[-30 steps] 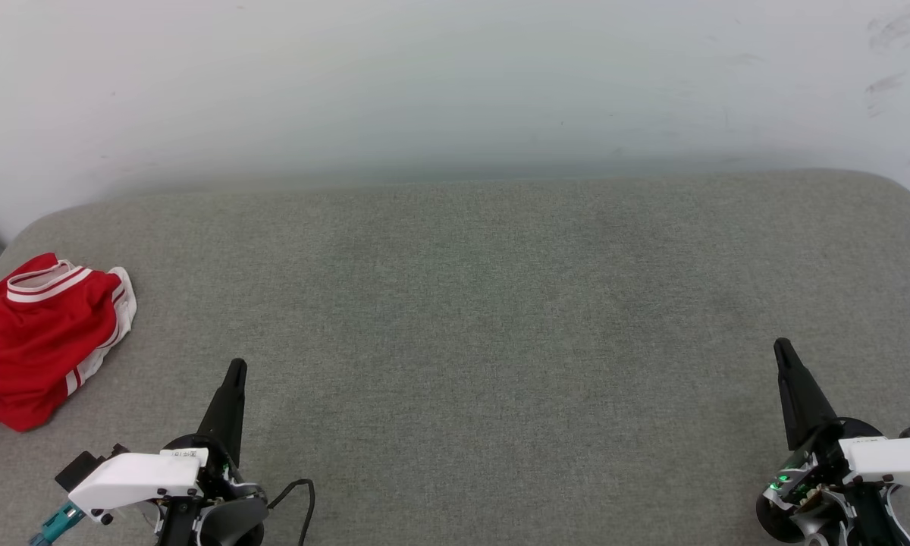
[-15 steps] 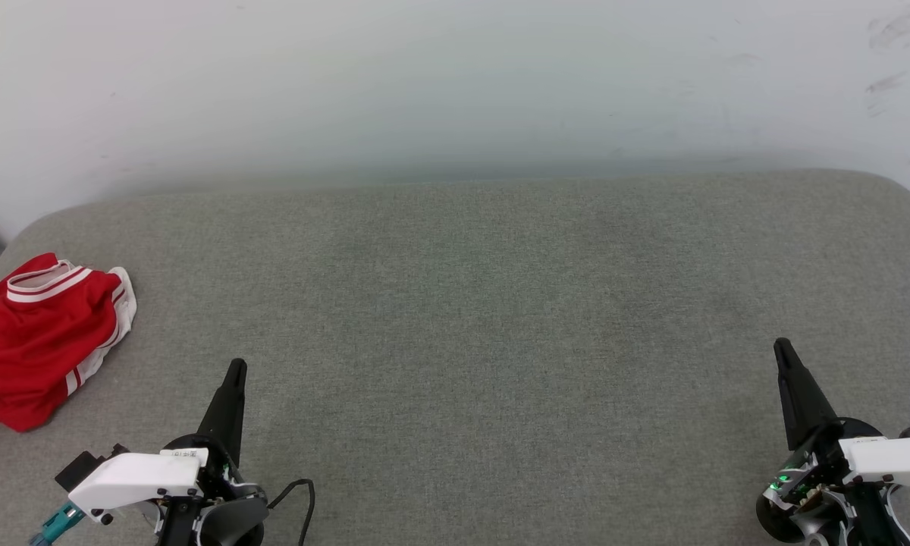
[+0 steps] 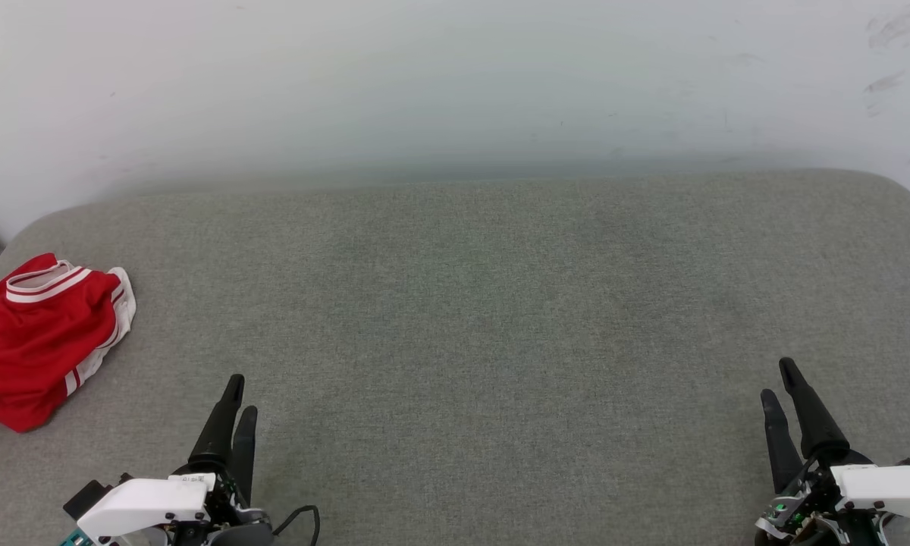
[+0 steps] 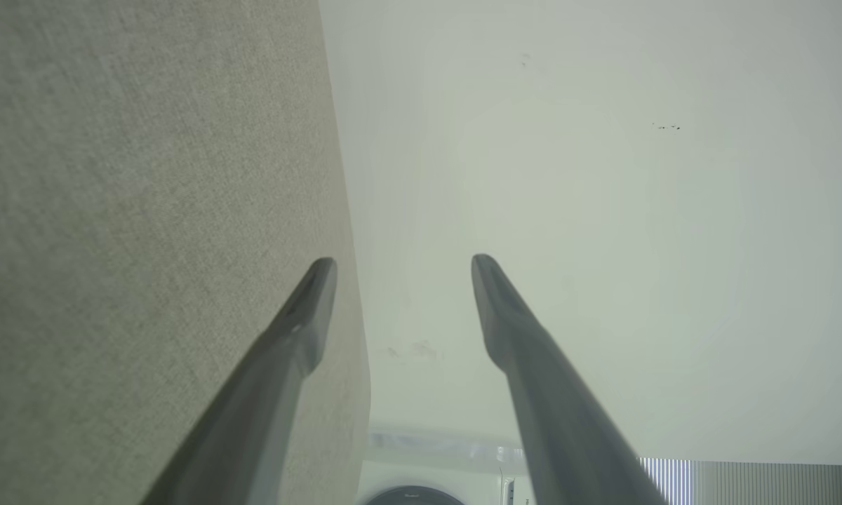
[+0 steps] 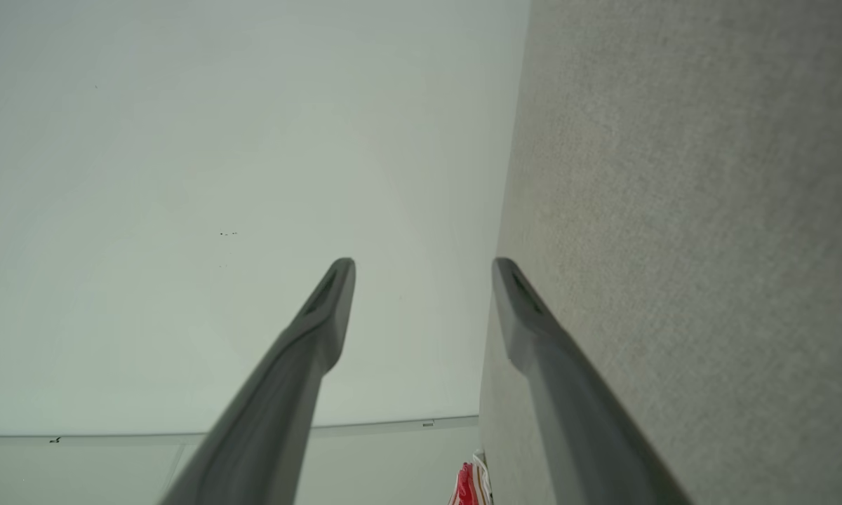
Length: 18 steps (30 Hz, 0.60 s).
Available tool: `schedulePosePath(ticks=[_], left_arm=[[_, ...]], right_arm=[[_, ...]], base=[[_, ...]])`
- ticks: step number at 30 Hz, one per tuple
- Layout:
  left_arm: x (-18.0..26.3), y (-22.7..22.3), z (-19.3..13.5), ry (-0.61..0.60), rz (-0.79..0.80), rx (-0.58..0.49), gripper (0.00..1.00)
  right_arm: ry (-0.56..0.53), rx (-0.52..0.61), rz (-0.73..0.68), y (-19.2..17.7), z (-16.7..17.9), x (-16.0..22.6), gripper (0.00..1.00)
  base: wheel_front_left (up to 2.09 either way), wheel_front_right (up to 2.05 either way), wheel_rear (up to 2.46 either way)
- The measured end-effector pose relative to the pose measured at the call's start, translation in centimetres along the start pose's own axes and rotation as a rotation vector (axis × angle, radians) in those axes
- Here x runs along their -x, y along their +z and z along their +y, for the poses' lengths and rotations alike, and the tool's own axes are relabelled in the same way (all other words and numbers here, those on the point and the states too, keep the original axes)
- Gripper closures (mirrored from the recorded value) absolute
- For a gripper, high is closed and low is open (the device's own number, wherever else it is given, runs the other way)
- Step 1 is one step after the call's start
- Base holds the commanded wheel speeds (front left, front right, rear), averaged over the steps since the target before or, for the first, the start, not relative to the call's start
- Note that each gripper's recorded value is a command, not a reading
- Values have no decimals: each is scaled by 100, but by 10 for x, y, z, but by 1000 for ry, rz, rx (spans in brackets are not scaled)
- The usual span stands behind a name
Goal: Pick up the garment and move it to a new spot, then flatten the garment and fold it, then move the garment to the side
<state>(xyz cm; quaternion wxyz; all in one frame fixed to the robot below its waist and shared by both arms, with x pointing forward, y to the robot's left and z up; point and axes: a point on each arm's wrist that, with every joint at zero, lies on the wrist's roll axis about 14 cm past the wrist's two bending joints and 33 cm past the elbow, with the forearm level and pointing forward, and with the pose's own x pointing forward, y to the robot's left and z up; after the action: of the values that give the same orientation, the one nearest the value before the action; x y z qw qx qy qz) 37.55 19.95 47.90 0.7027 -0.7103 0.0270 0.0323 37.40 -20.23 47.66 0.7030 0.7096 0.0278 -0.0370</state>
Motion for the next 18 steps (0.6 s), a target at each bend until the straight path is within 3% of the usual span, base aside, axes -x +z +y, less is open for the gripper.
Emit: schedulePosePath(ticks=[7,18], left_arm=[[-1,6,-7,-19,-36,-43,0],[-3,18,-23,-18,-94,-265,0]], right_arm=[[13,59,-28,4,5,-1,0],[67,268,-61,8,25,-3,0]], base=[[0,0,0],[0,0,0]])
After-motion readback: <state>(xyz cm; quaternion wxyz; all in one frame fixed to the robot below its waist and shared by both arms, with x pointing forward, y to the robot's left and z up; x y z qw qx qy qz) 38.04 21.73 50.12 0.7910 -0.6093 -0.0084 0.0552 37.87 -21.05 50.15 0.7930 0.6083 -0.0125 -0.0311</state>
